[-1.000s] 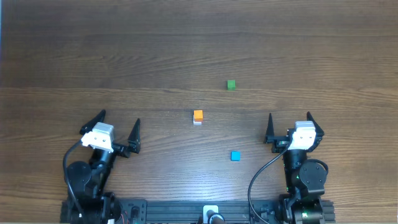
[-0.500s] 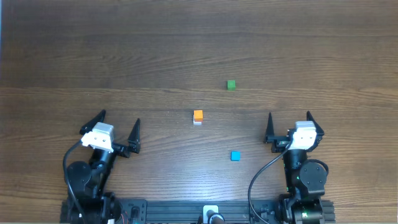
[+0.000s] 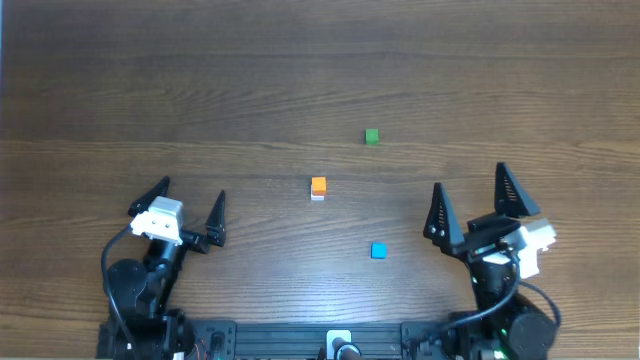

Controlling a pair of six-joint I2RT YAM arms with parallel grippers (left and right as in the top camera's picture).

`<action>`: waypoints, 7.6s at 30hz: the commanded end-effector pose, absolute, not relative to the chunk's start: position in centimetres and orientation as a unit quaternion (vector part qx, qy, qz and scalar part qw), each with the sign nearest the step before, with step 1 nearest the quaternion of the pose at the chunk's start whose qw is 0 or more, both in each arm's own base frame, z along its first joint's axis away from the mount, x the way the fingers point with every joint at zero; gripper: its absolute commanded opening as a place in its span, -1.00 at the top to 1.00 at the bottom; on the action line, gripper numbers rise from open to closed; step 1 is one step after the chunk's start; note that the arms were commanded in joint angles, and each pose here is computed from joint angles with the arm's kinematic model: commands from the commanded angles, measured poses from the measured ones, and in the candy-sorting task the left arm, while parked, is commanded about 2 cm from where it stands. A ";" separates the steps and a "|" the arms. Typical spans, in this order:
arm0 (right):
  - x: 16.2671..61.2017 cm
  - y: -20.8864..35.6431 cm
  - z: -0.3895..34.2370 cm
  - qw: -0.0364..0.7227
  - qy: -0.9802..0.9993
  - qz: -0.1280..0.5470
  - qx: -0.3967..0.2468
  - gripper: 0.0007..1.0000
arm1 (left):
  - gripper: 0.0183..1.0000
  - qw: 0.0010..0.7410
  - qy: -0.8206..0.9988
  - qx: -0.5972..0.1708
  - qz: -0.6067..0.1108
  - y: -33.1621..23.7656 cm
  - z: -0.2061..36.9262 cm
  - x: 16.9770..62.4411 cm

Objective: Stack Cubes

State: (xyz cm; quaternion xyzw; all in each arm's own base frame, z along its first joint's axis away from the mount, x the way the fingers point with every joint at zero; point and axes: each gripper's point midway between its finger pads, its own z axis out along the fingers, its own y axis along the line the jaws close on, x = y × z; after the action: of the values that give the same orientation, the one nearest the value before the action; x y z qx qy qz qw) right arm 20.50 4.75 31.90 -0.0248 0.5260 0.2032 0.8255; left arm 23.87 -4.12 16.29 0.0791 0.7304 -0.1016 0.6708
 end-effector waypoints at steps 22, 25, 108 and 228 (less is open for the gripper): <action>36.7 9.2 36.9 0.487 0.849 0.196 -0.061 -0.99 | -1.00 0.672 0.728 0.089 -0.103 -4.4 16.2 23.8; 39.8 10.9 32.6 0.430 0.883 0.178 -0.063 -0.98 | -1.00 0.672 0.728 0.089 -0.103 -4.4 16.2 23.8; 41.2 14.3 0.2 0.074 0.997 -0.020 -0.022 0.35 | -1.00 0.672 0.728 0.089 -0.103 -4.4 16.2 23.8; 28.4 24.8 8.1 0.075 0.997 -0.013 -0.013 0.97 | -1.00 0.672 0.728 0.089 -0.103 -4.4 16.2 23.8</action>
State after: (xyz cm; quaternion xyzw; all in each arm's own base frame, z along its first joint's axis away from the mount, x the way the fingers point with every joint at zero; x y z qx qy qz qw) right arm 28.07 25.16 8.56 -0.0186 0.9975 0.0021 0.0687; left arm 23.87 -4.12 16.33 0.0793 0.7297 -0.1016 0.6715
